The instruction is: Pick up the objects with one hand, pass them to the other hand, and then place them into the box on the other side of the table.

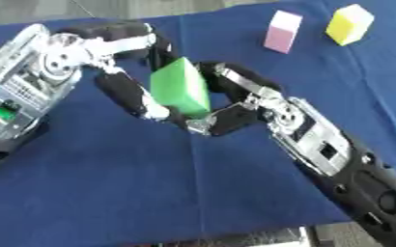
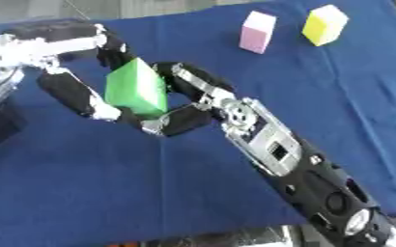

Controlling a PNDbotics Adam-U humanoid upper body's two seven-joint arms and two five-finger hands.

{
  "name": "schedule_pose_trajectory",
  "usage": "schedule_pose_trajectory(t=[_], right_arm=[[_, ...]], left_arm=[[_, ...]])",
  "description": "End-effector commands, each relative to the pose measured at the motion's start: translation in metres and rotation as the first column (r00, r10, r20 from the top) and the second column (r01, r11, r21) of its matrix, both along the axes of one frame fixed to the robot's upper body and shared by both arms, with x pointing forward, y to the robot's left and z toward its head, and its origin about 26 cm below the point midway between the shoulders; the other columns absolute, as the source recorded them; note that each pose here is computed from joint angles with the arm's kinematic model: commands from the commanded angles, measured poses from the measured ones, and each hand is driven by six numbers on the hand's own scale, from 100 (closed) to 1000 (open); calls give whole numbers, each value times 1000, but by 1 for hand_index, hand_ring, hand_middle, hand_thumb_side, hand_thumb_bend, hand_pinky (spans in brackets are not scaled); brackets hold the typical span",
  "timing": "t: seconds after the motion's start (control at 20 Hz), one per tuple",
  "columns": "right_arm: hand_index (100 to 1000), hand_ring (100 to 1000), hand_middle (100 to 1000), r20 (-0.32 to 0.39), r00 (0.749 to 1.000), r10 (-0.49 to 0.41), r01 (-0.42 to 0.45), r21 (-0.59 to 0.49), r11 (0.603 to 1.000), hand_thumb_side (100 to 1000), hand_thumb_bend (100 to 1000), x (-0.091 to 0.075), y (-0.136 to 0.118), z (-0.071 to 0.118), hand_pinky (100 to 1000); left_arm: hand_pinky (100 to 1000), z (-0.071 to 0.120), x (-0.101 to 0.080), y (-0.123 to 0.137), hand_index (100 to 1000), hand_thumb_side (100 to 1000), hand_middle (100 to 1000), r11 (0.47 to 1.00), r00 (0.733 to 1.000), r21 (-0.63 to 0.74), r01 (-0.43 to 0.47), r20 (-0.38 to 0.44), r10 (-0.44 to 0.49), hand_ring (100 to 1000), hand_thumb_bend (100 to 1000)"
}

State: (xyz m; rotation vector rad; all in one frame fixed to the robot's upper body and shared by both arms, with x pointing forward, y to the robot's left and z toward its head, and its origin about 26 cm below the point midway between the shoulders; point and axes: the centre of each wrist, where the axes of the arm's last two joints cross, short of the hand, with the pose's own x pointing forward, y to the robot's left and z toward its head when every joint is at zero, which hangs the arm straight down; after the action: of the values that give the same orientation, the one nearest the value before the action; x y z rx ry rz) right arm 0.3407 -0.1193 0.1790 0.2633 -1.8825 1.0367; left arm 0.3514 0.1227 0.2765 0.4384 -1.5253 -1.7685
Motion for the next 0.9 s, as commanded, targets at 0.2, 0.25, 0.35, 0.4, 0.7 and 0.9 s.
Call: schedule_pose_trajectory(t=[0.2,0.25,0.35,0.4,0.7,0.9], right_arm=[[518,664,506,41,998,47,-48,11,999,108,106,-7,8,13,776],[518,665,507,41,998,47,-48,10,999,110,103,-7,8,13,776],[519,665,507,40,998,47,-47,10,999,111,101,-7,8,13,777],[519,665,507,40,998,47,-47,10,999,111,101,-7,8,13,777],[528,673,515,38,998,42,-42,4,999,127,141,-7,8,13,779],[549,690,532,36,999,38,-38,-6,999,140,210,-6,8,13,782]], left_arm=[[718,4,2,6,671,277,554,1000,1000,-15,-25,9,25,632,359],[716,5,2,6,662,269,547,1000,1000,-18,-24,7,24,628,344],[714,5,2,6,653,265,540,999,1000,-23,-23,4,23,623,336],[714,5,2,6,653,265,540,999,1000,-25,-24,3,24,623,336],[696,4,1,6,563,257,476,998,999,-43,-33,-3,33,583,290],[692,3,1,6,533,254,464,998,999,-47,-35,-7,35,573,277]])
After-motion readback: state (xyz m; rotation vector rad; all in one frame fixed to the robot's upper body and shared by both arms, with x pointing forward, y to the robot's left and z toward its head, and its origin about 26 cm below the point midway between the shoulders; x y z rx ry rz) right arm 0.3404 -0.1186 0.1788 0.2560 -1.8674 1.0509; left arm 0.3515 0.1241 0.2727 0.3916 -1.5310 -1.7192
